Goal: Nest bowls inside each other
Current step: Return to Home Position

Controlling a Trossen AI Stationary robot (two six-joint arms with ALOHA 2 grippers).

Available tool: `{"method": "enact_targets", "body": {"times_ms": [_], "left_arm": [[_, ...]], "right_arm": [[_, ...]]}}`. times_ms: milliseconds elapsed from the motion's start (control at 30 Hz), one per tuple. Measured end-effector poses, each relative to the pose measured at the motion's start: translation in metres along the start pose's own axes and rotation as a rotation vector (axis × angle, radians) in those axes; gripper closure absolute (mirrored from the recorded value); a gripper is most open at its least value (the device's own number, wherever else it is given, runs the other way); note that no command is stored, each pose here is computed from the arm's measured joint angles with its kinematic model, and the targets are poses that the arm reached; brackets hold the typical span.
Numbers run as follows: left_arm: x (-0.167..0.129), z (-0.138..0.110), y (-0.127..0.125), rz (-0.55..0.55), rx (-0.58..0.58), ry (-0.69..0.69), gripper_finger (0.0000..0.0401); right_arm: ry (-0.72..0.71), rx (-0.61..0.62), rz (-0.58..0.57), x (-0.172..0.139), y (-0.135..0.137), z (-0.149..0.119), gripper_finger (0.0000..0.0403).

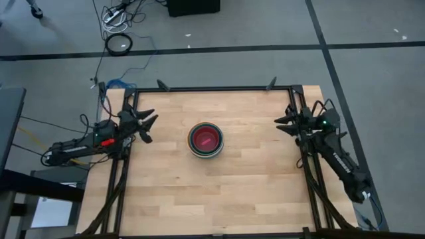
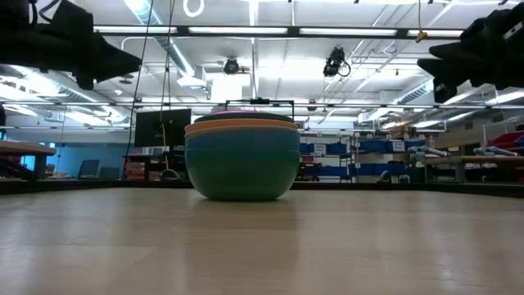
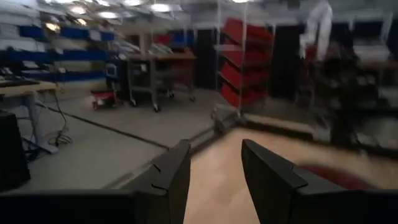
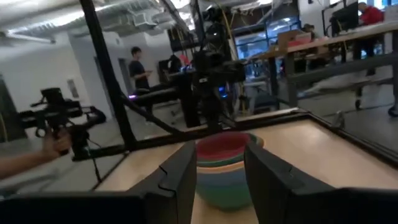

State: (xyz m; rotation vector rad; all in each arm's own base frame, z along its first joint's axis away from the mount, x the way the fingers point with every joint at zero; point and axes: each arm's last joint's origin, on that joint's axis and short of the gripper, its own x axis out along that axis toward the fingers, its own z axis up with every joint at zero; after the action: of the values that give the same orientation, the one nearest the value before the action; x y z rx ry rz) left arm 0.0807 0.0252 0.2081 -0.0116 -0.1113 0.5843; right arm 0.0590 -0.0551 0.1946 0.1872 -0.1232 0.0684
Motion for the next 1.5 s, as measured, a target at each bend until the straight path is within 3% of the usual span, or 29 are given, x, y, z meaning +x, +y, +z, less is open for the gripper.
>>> {"method": "enact_targets", "body": {"times_ms": [233, 367, 433, 700, 900, 1033, 1300, 1500], "left_arm": [[-0.001, -0.010, -0.006, -0.215, -0.006, 0.107, 0.0249], [-0.002, -0.005, -0.011, -0.405, -0.089, 0.070, 0.0249], [-0.003, -0.004, -0.013, -0.442, -0.106, 0.066, 0.0249], [0.001, -0.014, -0.006, -0.171, -0.068, 0.101, 0.0249], [0.005, -0.037, -0.005, -0.096, -0.066, 0.106, 0.0249], [0.007, -0.040, -0.007, -0.143, -0.048, 0.072, 0.0249], [0.008, -0.040, -0.004, -0.086, -0.033, 0.073, 0.0249], [0.009, -0.040, -0.001, -0.062, -0.051, 0.073, 0.0249]], "right_arm": [[0.028, -0.087, -0.066, -0.003, -0.005, -0.006, 0.0277], [0.048, -0.025, -0.227, -0.004, -0.013, -0.015, 0.0277], [0.062, -0.004, -0.279, -0.004, -0.015, -0.019, 0.0277], [0.063, -0.066, -0.404, -0.004, -0.020, -0.019, 0.0277], [0.124, -0.144, -0.482, -0.004, -0.027, -0.023, 0.0277], [0.184, -0.151, -0.462, -0.003, -0.032, -0.028, 0.0277], [0.264, -0.047, -0.354, 0.000, -0.040, -0.044, 0.0277], [0.259, 0.079, -0.020, 0.004, -0.037, -0.048, 0.0277]]}}
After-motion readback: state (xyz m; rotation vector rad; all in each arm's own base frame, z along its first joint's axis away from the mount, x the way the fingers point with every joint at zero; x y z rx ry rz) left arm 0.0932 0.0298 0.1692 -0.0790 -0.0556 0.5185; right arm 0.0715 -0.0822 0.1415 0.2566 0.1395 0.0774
